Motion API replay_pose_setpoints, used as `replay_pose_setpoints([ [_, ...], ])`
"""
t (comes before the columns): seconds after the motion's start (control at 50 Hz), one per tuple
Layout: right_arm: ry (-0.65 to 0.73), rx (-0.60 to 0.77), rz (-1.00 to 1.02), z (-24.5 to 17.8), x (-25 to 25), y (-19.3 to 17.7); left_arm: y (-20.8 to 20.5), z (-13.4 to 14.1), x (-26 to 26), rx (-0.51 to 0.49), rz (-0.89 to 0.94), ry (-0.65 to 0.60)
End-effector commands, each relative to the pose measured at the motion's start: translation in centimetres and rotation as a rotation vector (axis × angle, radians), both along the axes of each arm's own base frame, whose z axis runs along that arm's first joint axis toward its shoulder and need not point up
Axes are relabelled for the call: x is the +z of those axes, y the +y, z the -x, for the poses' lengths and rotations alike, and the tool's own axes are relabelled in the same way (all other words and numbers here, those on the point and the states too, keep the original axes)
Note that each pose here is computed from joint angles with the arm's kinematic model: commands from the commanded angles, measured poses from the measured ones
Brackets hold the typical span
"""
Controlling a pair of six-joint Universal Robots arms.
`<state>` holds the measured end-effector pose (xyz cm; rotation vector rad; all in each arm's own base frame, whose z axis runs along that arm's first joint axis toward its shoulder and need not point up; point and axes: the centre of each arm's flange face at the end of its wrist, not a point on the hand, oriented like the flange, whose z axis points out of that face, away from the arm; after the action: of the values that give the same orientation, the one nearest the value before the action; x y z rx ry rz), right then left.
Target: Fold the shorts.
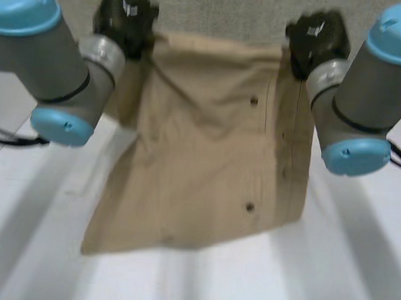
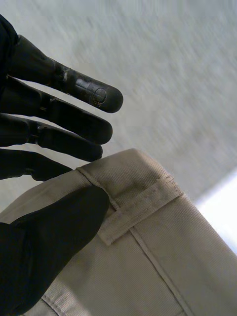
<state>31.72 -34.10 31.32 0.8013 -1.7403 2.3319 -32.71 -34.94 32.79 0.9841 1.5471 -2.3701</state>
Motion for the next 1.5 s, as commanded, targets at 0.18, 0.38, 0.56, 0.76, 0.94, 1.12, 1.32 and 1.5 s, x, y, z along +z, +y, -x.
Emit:
replay_pose_setpoints([
  [0.18, -0.294, 0.004, 0.479, 2.0, 14.0, 3.3, 5.5, -0.1, 13.5, 0.015, 0.524, 0.249],
  [0.38, 0.0, 0.067, -0.033, 0.8, -2.2, 1.9, 4.0, 0.2, -1.4, -0.024, 0.137, 0.122],
  [0.56, 0.18, 0.08, -0.377, 0.9, -15.3, 2.9, 4.5, 0.5, -18.1, -0.035, -0.268, -0.044],
  [0.76, 0.23, 0.084, -0.506, 2.9, -16.6, 5.6, 9.1, -2.1, -21.8, -0.029, -0.496, -0.178],
  [0.94, 0.205, 0.113, -0.534, 5.9, -15.1, 7.6, 11.9, -4.0, -18.0, -0.024, -0.462, -0.149],
  [1.12, 0.16, 0.079, -0.582, 8.1, -15.9, 7.3, 10.3, -6.8, -17.7, 0.068, -0.493, -0.108],
  [1.32, 0.081, 0.072, -0.617, 8.2, -16.4, 7.5, 9.7, -7.7, -17.9, 0.058, -0.66, 0.102],
  [1.5, 0.071, 0.058, -0.592, 8.5, -16.3, 7.0, 10.5, -7.8, -17.9, 0.003, -0.849, 0.163],
])
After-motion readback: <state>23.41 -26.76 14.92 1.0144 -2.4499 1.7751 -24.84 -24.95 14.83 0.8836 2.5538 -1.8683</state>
